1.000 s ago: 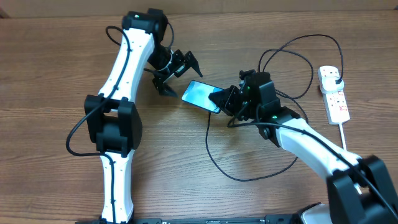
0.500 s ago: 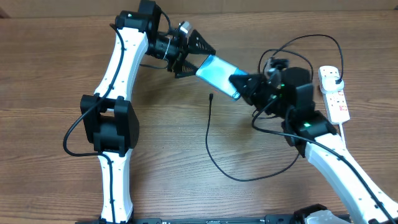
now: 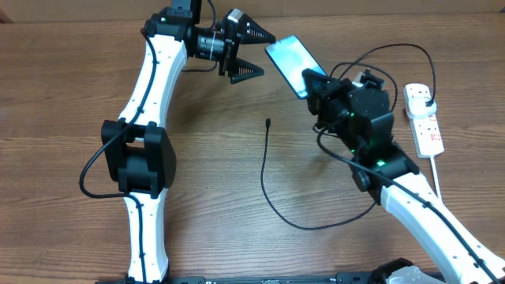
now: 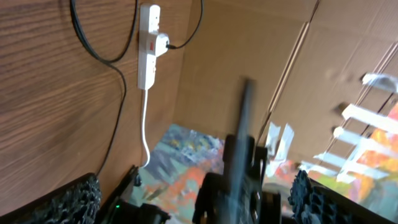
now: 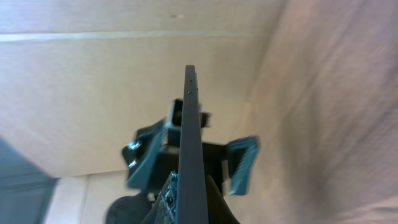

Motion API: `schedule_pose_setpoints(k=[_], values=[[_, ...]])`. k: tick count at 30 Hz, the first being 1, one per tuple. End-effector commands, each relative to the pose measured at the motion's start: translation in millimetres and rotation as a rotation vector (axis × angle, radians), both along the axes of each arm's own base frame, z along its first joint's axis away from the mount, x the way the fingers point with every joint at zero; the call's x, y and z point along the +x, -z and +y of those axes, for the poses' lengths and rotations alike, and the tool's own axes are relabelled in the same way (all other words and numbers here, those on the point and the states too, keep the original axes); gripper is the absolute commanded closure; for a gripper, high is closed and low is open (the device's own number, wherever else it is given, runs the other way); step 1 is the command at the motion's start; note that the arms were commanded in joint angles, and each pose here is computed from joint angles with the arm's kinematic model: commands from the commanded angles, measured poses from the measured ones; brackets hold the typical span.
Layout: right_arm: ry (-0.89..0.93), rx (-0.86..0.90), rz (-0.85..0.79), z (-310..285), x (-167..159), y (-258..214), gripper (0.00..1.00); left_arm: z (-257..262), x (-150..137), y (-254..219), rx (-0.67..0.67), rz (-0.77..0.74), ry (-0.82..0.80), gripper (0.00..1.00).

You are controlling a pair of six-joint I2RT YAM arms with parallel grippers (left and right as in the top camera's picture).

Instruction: Plug charger to phone and switch on socket

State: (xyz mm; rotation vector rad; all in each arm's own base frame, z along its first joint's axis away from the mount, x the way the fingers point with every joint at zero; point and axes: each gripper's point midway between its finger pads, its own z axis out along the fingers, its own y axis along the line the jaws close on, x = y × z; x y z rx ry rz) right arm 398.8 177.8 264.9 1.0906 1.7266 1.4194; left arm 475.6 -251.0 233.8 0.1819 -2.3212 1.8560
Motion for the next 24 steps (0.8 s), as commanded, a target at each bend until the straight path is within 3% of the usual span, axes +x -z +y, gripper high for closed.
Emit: schedule_pose_setpoints(k=[1, 8, 11, 16, 24], values=[[0.105, 0.076, -0.008, -0.2, 8.7, -9.3, 0.96, -9.3, 4.0, -11.0, 0.013, 0.114, -0.040, 0.02], [0.109, 0.154, 0.060, 14.1, 18.9, 13.7, 0.96, -25.3, 15.1, -14.1, 0.028, 0.108, -0.077, 0.03], [0.101, 0.188, -0.001, 20.7, 26.6, 4.2, 0.96, -30.4, 19.1, -11.7, 0.050, 0.091, -0.097, 0.16], [0.112, 0.256, 0.033, 24.8, 34.5, 12.2, 0.96, -36.0, 20.4, -6.8, 0.079, 0.079, -0.113, 0.20], [0.109, 0.243, 0.059, 26.0, 34.1, 20.5, 0.96, -35.7, 25.5, -1.0, 0.113, 0.068, -0.146, 0.46]])
